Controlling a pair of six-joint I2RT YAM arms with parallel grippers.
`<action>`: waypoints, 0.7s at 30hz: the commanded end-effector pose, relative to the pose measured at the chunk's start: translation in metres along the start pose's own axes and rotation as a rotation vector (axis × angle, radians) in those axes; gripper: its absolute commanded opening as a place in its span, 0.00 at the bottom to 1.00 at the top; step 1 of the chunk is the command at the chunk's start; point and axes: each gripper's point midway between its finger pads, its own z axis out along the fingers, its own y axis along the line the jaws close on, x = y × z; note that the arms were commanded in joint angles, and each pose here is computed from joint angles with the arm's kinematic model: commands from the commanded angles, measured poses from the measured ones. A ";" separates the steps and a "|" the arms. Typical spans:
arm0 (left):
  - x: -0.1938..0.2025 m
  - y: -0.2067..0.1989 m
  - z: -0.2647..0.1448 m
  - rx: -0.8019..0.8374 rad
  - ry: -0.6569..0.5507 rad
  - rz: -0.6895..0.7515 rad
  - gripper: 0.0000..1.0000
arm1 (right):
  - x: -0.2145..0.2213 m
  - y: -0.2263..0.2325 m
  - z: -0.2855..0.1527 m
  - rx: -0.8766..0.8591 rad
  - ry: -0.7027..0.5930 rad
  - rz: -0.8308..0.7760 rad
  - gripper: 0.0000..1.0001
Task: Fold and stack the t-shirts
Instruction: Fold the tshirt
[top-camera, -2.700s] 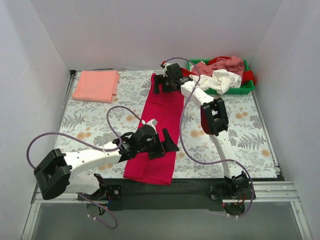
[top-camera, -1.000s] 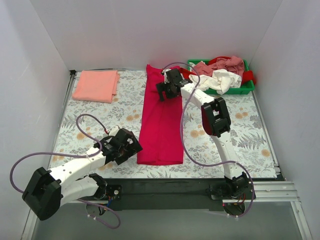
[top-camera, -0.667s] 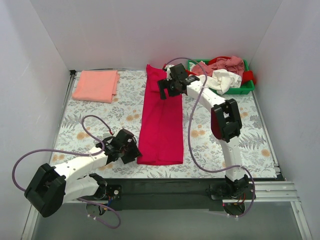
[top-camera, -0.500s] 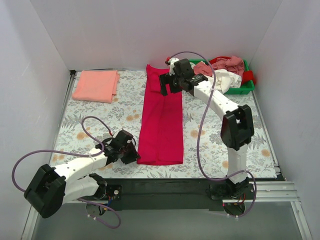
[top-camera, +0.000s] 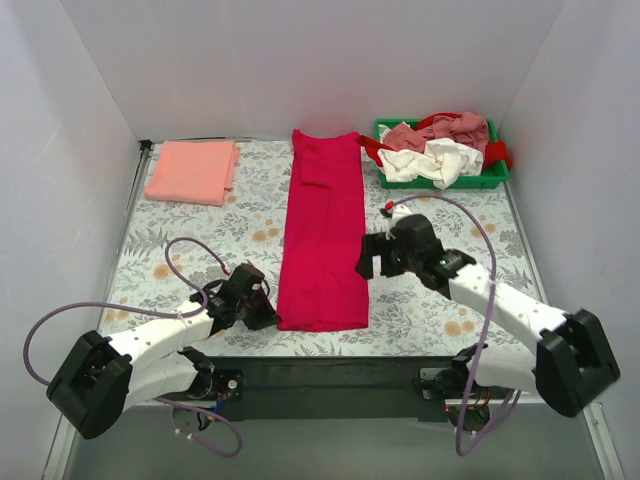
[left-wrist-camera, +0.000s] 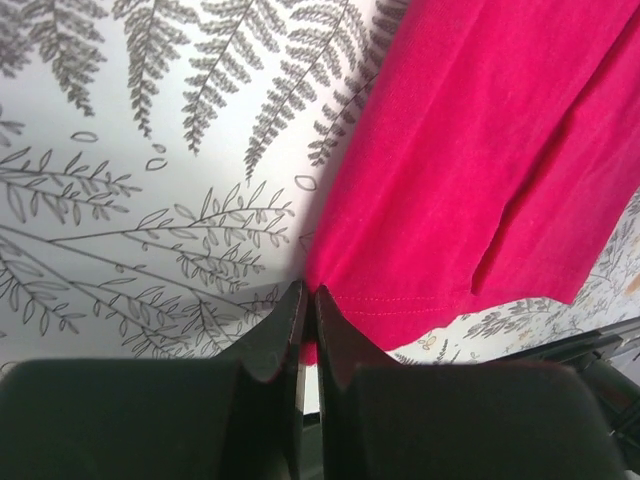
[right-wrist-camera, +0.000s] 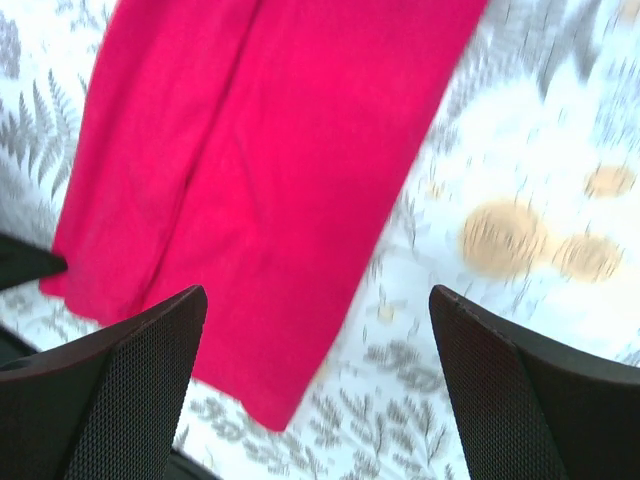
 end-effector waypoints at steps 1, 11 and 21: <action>0.018 0.022 -0.004 -0.035 0.057 0.028 0.00 | 0.008 0.019 -0.023 -0.121 -0.091 0.099 0.98; 0.036 0.025 -0.006 0.018 0.120 0.018 0.00 | 0.130 0.032 -0.032 -0.218 0.230 0.190 0.89; 0.041 0.029 -0.007 0.022 0.129 -0.003 0.00 | 0.152 0.032 -0.027 -0.186 0.303 0.189 0.72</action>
